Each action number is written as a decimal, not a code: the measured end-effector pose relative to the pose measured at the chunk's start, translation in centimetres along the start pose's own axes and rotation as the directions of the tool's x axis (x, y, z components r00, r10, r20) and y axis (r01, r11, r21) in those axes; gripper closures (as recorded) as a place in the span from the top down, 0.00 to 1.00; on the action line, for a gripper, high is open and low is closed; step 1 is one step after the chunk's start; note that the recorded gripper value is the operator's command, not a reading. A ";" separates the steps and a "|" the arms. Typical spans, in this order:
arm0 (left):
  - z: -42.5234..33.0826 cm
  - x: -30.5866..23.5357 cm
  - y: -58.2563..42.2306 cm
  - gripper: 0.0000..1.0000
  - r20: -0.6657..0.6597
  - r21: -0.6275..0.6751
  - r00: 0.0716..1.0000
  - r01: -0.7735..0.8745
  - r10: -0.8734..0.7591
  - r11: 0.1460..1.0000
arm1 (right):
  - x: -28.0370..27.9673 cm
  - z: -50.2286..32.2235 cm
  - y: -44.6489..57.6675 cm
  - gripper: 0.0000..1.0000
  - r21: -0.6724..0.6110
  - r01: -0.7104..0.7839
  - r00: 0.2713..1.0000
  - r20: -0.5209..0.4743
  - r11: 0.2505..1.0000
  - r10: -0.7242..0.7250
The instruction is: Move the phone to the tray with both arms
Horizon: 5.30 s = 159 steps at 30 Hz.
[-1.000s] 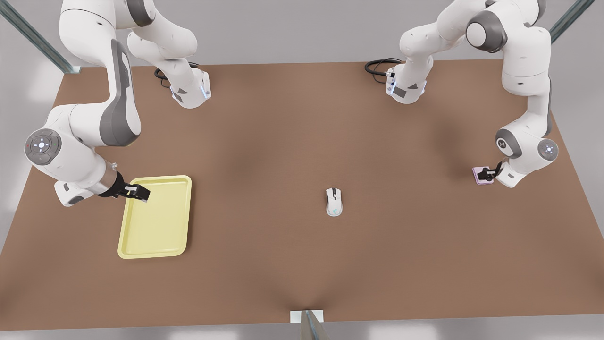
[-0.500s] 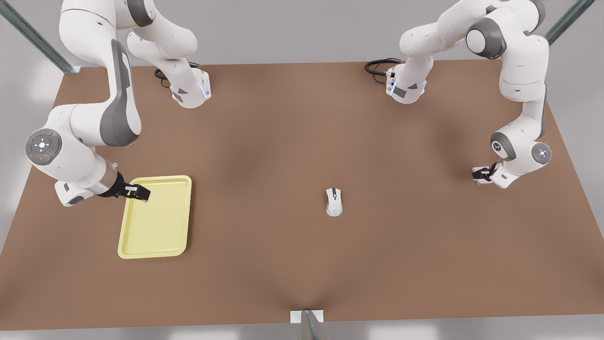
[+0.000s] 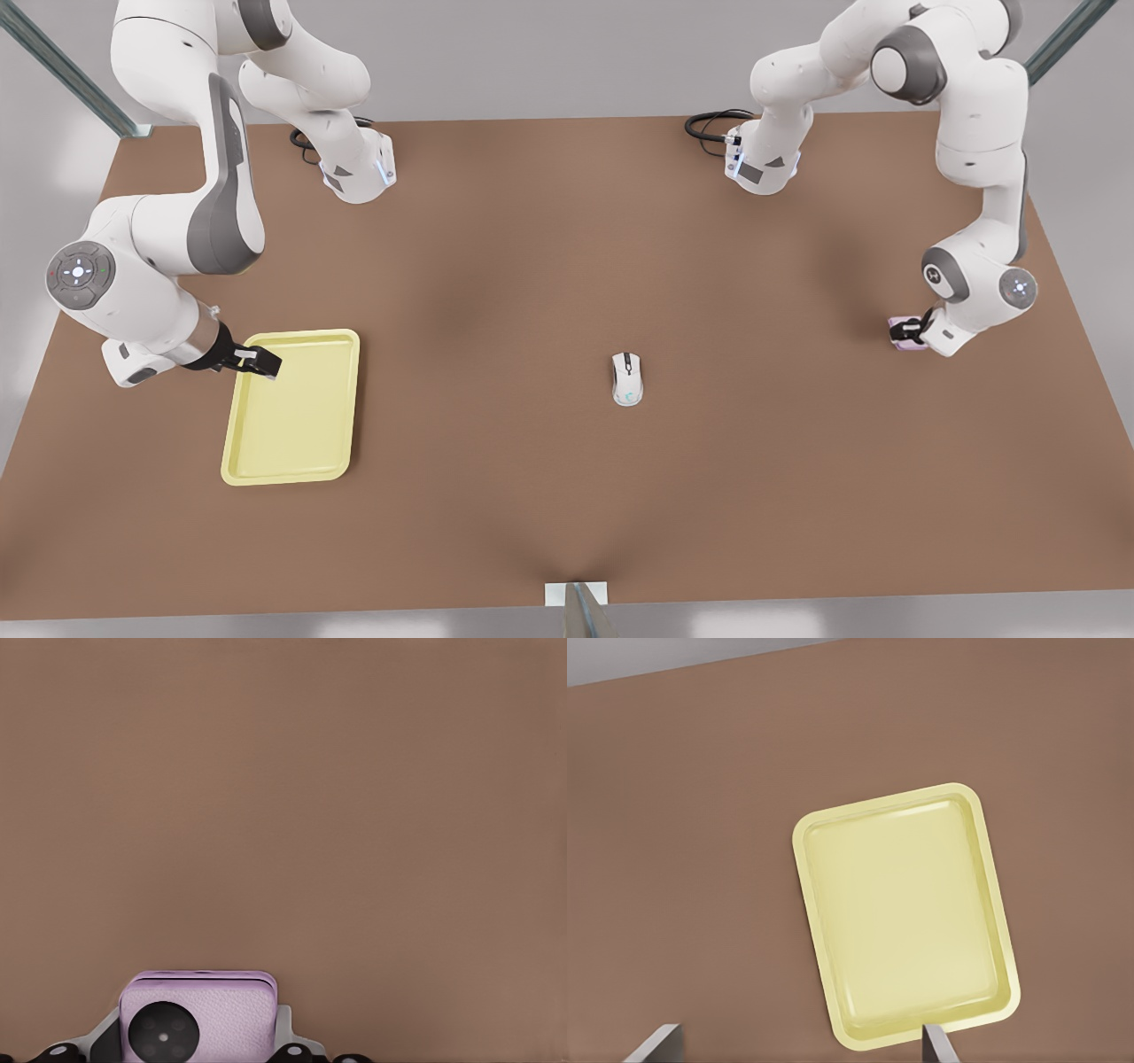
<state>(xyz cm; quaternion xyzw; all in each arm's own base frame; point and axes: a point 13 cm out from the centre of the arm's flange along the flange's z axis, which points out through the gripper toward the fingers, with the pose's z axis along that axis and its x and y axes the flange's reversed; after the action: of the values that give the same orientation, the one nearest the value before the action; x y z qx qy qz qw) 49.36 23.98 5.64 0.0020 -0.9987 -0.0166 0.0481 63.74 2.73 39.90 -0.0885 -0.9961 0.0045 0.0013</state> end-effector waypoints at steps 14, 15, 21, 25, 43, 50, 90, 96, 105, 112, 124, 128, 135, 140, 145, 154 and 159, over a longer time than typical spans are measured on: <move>-14.3 -9.8 -63.5 0.72 0.063 0.035 0.941 -0.335 0.332 0.942 | 0.1 0.0 0.2 1.00 0.000 0.001 1.000 -0.001 1.000 -0.001; -14.1 -9.1 -65.8 0.72 0.054 0.035 0.949 -0.312 0.310 0.949 | 0.1 0.0 0.2 1.00 0.000 0.002 1.000 -0.001 1.000 -0.002; -12.3 -5.1 -77.0 0.72 0.043 0.078 0.989 -0.146 0.143 0.986 | 0.2 0.2 0.3 1.00 -0.001 0.003 1.000 -0.006 1.000 -0.003; -10.4 -4.3 -79.5 0.73 0.011 0.141 1.000 0.012 -0.014 0.990 | 0.6 0.5 0.8 1.00 0.003 0.012 1.000 -0.021 1.000 -0.012; -34.6 -5.2 -28.5 1.00 -0.094 -0.084 0.899 0.420 -0.427 0.903 | 3.2 4.8 17.2 1.00 0.009 0.232 0.970 -0.076 0.973 -0.231; -37.3 -3.2 -29.5 1.00 -0.173 -0.073 0.949 0.256 -0.265 0.964 | 10.0 18.4 38.9 1.00 -0.033 0.447 0.892 -0.055 0.894 -0.448; -42.8 -2.7 -33.0 1.00 -0.106 0.042 0.990 -0.088 0.092 0.995 | 20.2 33.4 41.0 1.00 0.000 0.344 0.930 -0.134 0.939 -0.341; -42.3 -2.8 -33.5 1.00 -0.113 0.046 0.987 -0.106 0.110 0.993 | 19.4 33.8 38.1 1.00 0.003 0.316 0.940 -0.138 0.949 -0.312; -42.6 -3.1 -35.2 1.00 -0.089 0.068 0.986 -0.138 0.144 0.988 | 19.8 34.5 39.2 1.00 -0.033 0.323 0.938 -0.119 0.946 -0.325; -42.1 -3.3 -35.1 1.00 -0.094 0.073 0.985 -0.138 0.145 0.988 | 19.5 35.4 39.3 1.00 -0.050 0.330 0.936 -0.110 0.943 -0.334; -42.0 -3.3 -35.4 1.00 -0.095 0.075 0.984 -0.147 0.154 0.986 | 20.1 36.6 39.7 1.00 -0.059 0.365 0.923 -0.108 0.929 -0.369; -42.0 -3.3 -35.3 1.00 -0.094 0.075 0.984 -0.147 0.154 0.986 | 20.0 37.0 39.7 0.92 -0.062 0.369 0.922 -0.104 0.927 -0.373; -42.6 -3.2 -35.2 1.00 -0.084 0.072 0.985 -0.148 0.153 0.986 | 19.5 36.5 40.1 0.80 -0.074 0.376 0.921 -0.086 0.924 -0.381; -43.7 -3.0 -35.3 1.00 -0.063 0.072 0.986 -0.152 0.157 0.986 | 18.2 34.3 41.0 0.78 -0.092 0.380 0.921 -0.048 0.920 -0.385; -44.2 -3.3 -34.0 1.00 -0.052 0.071 0.989 -0.133 0.137 0.989 | 10.6 27.2 35.1 0.78 -0.102 0.289 0.957 0.004 0.952 -0.290; -44.7 -3.1 -33.3 1.00 -0.045 0.066 0.990 -0.128 0.131 0.990 | 1.4 24.5 11.1 0.78 -0.061 0.088 0.994 -0.061 0.994 -0.092; -45.2 -3.0 -32.6 1.00 -0.037 0.059 0.992 -0.120 0.122 0.991 | 0.4 27.7 -4.2 0.79 -0.061 0.024 0.987 -0.155 0.998 -0.034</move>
<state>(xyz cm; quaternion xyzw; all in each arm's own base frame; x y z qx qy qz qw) 56.76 -10.12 49.27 -0.0567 -0.9959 0.0149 0.0692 62.47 -1.52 12.25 -0.0741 -0.9938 -0.0319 0.0764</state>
